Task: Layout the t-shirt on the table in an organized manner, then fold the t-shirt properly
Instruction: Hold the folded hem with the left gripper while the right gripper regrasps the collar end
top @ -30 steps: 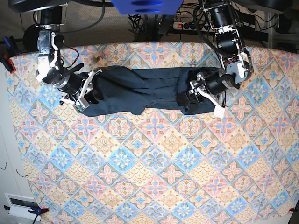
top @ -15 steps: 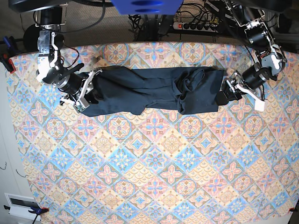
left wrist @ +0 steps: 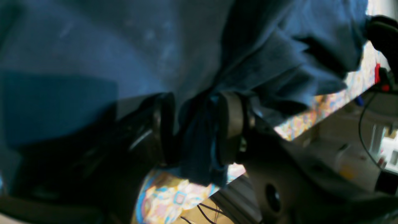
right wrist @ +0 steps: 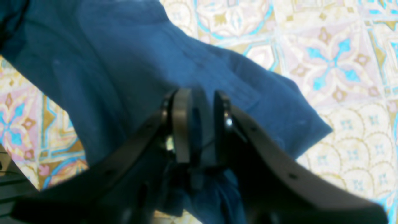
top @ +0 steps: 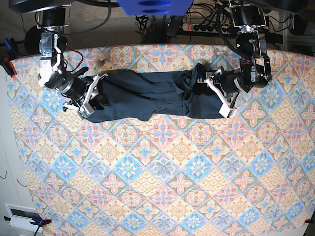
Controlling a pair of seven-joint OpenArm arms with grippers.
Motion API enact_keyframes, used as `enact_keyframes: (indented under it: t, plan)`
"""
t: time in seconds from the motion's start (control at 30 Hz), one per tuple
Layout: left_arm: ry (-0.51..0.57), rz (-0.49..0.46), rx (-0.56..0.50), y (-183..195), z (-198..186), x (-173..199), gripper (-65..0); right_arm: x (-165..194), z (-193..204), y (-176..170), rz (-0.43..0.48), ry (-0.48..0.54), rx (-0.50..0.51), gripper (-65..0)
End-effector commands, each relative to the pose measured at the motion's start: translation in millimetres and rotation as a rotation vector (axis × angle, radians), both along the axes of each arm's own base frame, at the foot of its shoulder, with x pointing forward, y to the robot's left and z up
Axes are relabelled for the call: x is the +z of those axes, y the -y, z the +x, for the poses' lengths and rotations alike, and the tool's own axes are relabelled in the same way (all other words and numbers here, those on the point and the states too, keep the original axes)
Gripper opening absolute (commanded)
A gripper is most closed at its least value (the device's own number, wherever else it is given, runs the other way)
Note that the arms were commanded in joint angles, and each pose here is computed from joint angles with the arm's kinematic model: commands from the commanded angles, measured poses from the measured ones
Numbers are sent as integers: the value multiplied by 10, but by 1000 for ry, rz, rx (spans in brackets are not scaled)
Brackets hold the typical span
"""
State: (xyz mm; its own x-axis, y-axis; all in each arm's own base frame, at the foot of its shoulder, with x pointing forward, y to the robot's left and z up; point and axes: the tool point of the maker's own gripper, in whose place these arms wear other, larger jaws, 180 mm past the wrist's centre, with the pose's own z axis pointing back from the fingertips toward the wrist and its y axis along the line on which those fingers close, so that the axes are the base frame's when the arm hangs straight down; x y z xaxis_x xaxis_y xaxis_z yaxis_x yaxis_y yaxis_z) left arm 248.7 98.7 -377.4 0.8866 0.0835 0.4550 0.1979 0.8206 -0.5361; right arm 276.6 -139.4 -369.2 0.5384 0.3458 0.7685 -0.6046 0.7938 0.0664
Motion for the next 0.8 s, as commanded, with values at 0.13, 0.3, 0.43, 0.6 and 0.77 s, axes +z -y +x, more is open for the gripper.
enact_keyframes:
  t: [0.13, 0.3, 0.43, 0.6, 0.77]
  plan:
    - [74, -73, -95, 302, -7, 154, -429, 139, 82, 16, 9, 48, 4, -523]
    - [103, -131, -151, 527, -42, 212, -435, 143, 87, 16, 9, 49, 4, -523]
    - [135, -126, -123, 441, 19, 294, -435, 135, 77, 16, 9, 46, 4, -523]
    - [191, -115, -6, -54, 60, 473, -436, 167, 75, 0, 8, 56, 10, -523]
    - [170, -55, 74, -463, 20, 407, -434, 236, 85, -28, 7, 77, 19, -523]
